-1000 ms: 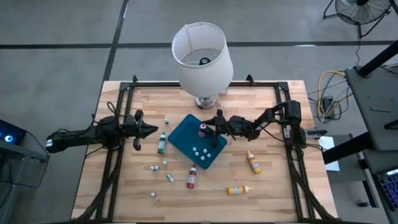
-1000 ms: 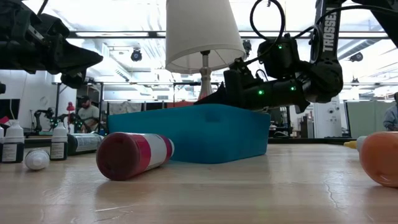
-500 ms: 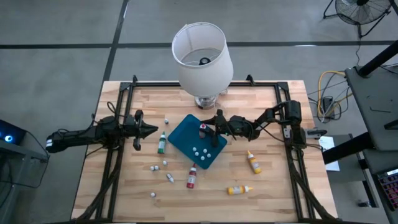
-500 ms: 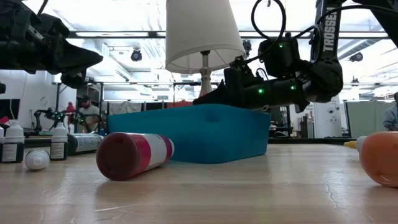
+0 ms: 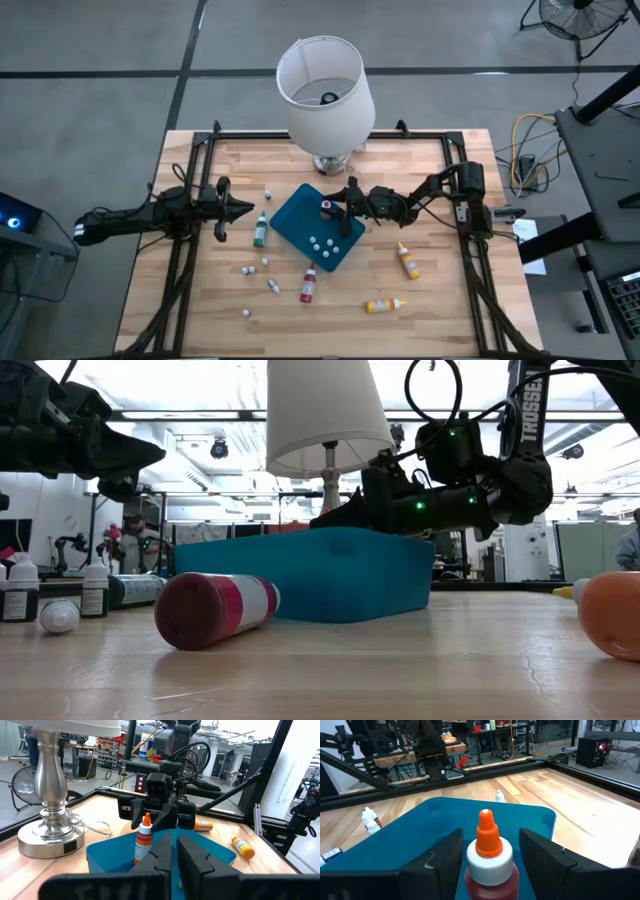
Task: Pick & Place food coloring
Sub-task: Put the large orange food coloring bottle into the blue container
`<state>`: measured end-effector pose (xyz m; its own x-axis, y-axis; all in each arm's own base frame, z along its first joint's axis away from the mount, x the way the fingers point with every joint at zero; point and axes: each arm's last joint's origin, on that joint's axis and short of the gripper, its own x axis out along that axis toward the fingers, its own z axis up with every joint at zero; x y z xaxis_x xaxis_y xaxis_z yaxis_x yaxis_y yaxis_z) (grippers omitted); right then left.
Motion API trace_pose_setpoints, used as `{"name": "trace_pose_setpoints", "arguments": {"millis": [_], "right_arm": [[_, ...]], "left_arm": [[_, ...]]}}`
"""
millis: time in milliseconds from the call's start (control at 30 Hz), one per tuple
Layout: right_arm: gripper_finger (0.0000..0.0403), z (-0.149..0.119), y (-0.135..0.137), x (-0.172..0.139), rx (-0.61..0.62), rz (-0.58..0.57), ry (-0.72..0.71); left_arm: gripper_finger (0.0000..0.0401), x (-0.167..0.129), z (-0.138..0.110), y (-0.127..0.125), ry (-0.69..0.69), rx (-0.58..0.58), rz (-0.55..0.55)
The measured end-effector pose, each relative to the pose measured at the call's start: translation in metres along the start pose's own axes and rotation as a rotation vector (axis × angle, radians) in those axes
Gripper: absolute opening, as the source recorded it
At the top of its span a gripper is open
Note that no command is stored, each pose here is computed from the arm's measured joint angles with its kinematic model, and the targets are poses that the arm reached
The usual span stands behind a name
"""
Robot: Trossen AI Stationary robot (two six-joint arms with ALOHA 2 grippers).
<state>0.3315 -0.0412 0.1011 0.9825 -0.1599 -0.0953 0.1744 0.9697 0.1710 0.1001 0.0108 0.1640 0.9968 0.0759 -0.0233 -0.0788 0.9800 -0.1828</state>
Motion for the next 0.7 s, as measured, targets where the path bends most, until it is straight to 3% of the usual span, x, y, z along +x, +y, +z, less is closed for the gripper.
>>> {"name": "trace_pose_setpoints", "arguments": {"millis": [700], "right_arm": [[0.0185, 0.0035, 0.0062, -0.0008, -0.005, 0.013, -0.015]], "left_arm": [[0.0000, 0.0000, 0.0000, 0.0000, 0.000, 0.000, 0.000]]}}
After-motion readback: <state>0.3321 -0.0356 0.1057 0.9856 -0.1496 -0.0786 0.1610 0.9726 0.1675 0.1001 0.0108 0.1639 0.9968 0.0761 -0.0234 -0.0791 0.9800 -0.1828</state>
